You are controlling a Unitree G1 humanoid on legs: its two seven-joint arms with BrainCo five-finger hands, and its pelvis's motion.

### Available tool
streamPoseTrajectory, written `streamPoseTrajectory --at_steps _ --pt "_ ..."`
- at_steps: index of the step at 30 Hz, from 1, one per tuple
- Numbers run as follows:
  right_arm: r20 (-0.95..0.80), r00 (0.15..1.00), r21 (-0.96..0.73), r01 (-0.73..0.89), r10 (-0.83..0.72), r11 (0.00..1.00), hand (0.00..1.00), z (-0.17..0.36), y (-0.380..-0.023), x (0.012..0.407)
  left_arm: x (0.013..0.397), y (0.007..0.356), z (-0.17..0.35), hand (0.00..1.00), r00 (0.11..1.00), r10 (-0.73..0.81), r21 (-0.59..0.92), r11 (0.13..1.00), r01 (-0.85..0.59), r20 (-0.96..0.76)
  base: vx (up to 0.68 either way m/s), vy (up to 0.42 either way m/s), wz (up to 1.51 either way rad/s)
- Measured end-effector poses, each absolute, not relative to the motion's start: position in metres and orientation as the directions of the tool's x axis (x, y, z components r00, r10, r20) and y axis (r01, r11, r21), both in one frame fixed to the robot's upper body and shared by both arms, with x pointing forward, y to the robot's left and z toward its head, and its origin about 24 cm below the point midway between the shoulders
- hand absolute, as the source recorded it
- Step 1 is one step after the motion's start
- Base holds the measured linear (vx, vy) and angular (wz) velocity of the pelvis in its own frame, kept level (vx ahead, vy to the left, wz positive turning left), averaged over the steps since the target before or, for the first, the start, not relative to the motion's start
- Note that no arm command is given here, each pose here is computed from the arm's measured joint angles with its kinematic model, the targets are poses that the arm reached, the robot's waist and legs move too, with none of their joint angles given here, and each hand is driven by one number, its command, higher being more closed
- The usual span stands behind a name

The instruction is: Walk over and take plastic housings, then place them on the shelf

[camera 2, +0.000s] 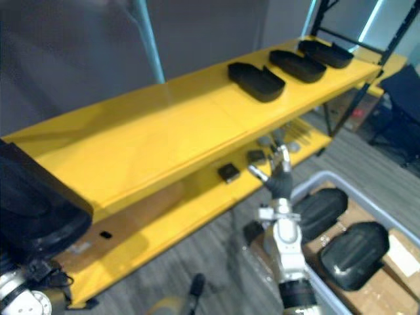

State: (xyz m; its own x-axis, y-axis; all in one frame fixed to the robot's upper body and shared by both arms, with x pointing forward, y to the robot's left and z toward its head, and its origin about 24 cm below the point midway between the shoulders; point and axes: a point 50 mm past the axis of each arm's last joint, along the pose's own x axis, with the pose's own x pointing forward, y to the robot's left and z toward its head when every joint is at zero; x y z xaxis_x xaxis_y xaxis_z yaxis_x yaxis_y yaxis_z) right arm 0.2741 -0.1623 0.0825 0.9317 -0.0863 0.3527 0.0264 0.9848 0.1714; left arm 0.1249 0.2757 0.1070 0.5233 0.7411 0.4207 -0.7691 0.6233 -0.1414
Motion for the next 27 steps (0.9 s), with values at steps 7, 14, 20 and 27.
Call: streamPoseTrajectory --at_steps 7,14,20,27 --pt "0.326 0.921 0.173 0.161 -0.211 0.972 0.00 0.073 -0.191 0.250 0.147 0.264 0.116 1.00 0.595 0.643 -0.150 0.730 -0.667 0.483 -0.06 -0.046 0.35" --pt "0.315 0.914 0.160 0.214 -0.255 0.964 0.00 0.066 -0.211 0.232 0.167 0.254 0.117 1.00 0.649 0.582 -0.147 0.789 -0.597 0.490 0.03 -0.023 0.26" --pt "0.308 0.923 0.169 0.184 -0.229 0.968 0.00 0.063 -0.210 0.228 0.165 0.251 0.107 1.00 0.676 0.592 -0.135 0.787 -0.602 0.438 -0.11 -0.015 0.03" --pt "0.346 0.907 0.173 0.190 -0.240 0.966 0.00 0.068 -0.212 0.222 0.158 0.256 0.102 1.00 0.669 0.612 -0.119 0.769 -0.628 0.422 0.03 0.027 0.03"
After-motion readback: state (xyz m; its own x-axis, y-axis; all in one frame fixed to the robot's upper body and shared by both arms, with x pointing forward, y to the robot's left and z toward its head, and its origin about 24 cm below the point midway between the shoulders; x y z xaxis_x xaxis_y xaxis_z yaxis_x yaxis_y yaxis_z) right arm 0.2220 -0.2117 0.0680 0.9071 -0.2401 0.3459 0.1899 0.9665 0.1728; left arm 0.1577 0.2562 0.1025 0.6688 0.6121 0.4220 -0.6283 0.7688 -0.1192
